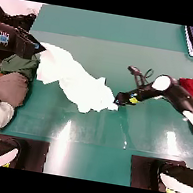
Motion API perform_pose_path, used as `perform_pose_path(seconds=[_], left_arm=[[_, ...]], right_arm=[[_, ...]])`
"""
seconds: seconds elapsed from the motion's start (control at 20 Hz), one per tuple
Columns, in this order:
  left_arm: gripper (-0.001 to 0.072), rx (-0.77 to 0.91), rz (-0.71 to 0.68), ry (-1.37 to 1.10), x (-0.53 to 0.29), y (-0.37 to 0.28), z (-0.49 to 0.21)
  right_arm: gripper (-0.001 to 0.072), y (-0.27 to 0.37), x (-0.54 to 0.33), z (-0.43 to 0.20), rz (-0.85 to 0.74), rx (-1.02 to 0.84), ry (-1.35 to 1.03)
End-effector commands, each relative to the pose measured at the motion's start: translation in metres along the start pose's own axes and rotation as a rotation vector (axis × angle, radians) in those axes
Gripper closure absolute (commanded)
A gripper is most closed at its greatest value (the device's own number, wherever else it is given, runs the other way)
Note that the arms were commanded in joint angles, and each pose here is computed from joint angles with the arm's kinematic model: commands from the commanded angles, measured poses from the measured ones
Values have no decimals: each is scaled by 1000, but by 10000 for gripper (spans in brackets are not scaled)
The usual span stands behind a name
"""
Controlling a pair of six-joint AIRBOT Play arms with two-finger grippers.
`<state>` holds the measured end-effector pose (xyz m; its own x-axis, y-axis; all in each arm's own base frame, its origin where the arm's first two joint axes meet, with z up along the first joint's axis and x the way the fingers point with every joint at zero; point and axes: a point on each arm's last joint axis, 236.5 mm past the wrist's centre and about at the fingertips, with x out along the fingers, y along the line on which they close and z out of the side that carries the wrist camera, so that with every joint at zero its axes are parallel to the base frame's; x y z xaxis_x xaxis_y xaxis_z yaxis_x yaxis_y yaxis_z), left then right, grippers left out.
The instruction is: Fold the shirts.
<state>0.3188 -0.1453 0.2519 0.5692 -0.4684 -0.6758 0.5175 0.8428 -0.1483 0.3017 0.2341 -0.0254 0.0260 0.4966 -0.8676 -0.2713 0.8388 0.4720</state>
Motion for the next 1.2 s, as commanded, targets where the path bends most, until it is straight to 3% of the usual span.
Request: perform_pose_path(seconds=[0.0,0.25,0.3,0.35,0.4,0.6,0.8,1.0,1.15], left_arm=[[683,0,-5,35,-1,-2,-8],[683,0,-7,41,-2,-2,-10],[683,0,-7,41,-2,-2,-10],[683,0,-6,41,-2,-2,-10],[683,1,-2,39,-2,-1,-9],[683,-39,193,-90,-23,40,24],[683,-11,392,-464,-121,59,113],[683,39,399,-729,-196,36,162],[683,22,344,-705,-181,31,162]], right_arm=[[218,-6,40,13,-16,-5,32],[230,-9,58,30,-11,12,44],[307,-9,59,31,-10,10,53],[468,-9,59,31,-10,-1,55],[692,-8,57,32,-9,-19,50],[696,-5,-13,64,-15,-46,-137],[699,10,-194,120,-35,-88,-574],[699,37,-392,119,-128,-158,-1035],[699,52,-465,84,-201,-187,-1181]])
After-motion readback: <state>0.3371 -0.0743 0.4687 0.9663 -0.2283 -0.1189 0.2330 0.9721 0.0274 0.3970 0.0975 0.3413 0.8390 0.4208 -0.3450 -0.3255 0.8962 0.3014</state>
